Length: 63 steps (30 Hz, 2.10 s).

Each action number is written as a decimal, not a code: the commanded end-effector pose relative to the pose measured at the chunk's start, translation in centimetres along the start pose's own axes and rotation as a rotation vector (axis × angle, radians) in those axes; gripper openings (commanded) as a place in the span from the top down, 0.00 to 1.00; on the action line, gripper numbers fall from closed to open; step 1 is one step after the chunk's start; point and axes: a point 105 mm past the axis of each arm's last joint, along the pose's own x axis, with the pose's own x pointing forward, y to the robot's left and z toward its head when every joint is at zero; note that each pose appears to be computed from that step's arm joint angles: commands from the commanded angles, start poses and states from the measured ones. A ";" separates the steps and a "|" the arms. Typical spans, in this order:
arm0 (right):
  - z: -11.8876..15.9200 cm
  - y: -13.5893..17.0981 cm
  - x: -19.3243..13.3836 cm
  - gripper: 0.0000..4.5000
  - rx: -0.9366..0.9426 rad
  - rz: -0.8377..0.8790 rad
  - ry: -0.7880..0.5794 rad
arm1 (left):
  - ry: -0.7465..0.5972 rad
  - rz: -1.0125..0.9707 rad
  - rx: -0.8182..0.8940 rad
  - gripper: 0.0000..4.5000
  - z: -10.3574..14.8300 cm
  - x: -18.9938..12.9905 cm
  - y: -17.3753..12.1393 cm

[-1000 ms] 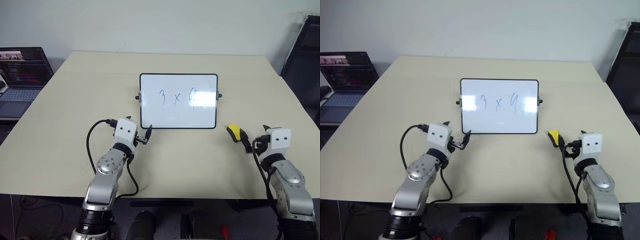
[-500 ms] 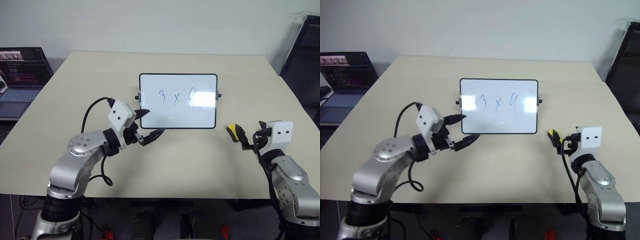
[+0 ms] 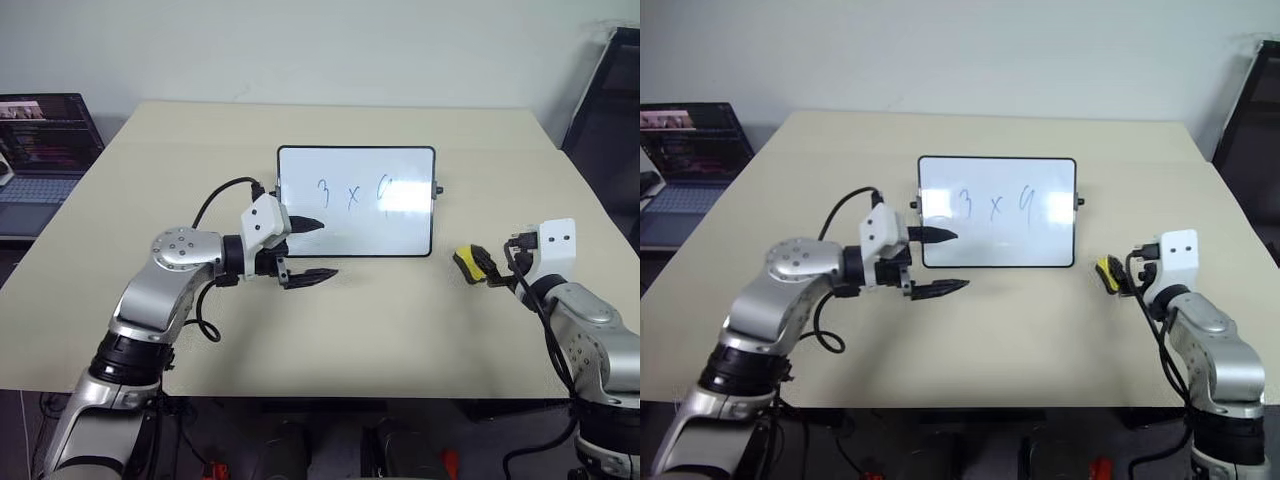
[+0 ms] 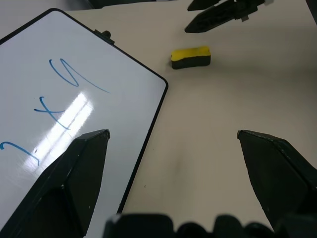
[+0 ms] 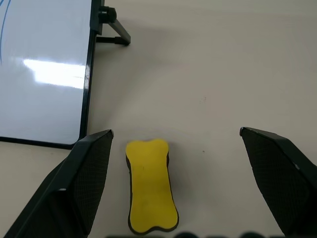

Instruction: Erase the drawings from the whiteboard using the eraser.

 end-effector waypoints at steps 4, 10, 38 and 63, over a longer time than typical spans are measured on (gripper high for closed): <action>0.4 0.3 0.6 0.00 0.025 0.020 -0.003 | -0.028 -0.091 0.059 0.00 0.6 0.7 -1.2; -0.7 1.6 0.8 0.00 0.004 0.081 0.037 | -0.037 -0.144 0.052 0.00 1.3 1.2 -2.1; -3.4 1.9 2.6 0.70 0.022 0.090 0.101 | -0.048 -0.144 0.042 0.00 2.4 2.1 -2.3; -2.6 2.2 3.5 0.09 0.022 0.076 0.054 | -0.013 -0.083 -0.017 0.00 1.2 1.0 -1.4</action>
